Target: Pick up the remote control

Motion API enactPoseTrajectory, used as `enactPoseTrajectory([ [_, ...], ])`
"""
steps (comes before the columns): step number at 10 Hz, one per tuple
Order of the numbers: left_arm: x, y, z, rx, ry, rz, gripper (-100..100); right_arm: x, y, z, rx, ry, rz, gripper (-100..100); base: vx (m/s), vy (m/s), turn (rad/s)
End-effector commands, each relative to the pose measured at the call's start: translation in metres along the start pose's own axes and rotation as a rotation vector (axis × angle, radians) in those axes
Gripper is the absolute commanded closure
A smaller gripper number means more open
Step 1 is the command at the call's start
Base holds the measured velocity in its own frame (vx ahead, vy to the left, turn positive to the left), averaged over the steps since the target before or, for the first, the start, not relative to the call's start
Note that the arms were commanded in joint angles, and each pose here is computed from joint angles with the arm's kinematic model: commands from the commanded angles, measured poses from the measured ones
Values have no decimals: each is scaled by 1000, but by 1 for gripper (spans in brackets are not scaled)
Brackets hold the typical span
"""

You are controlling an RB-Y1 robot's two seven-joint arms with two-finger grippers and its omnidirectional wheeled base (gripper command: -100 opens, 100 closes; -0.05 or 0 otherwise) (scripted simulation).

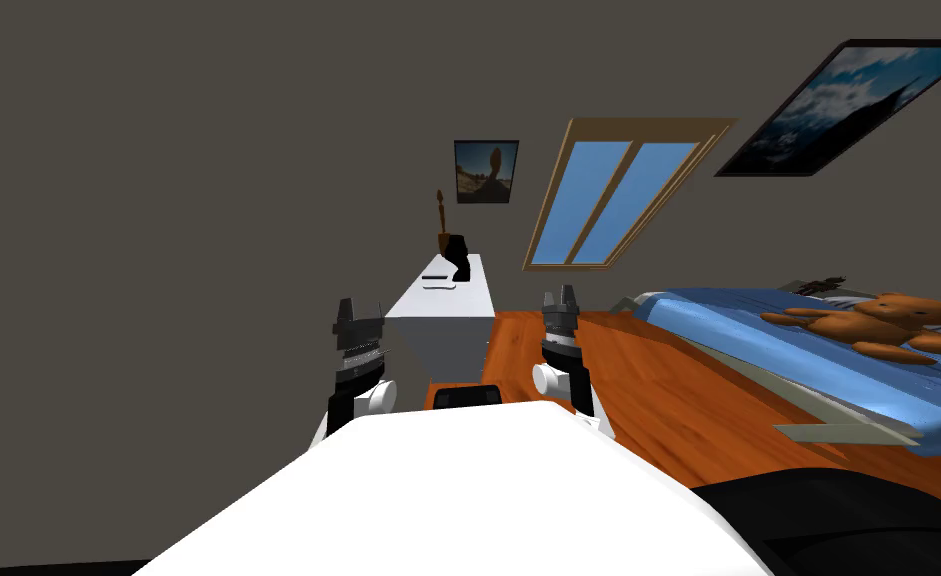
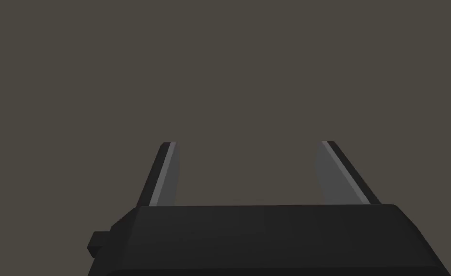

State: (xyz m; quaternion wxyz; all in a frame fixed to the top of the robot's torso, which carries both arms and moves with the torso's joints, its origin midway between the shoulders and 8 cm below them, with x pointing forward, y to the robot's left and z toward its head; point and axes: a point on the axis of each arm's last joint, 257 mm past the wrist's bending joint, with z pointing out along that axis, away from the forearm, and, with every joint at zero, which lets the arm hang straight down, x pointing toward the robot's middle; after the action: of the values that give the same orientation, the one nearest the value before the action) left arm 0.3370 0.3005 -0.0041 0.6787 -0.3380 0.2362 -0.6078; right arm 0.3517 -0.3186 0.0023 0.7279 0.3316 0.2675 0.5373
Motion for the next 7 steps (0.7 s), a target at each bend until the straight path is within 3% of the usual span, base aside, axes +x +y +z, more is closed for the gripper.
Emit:
enactPoseTrajectory([
  [1,2,5,3,-19,41,21,-100,0,0,0,0,0,0,0,-28,-25,-32],
  [7,3,27,15,-91,142,96,-100,0,0,0,0,0,0,0,-58,-50,-28],
])
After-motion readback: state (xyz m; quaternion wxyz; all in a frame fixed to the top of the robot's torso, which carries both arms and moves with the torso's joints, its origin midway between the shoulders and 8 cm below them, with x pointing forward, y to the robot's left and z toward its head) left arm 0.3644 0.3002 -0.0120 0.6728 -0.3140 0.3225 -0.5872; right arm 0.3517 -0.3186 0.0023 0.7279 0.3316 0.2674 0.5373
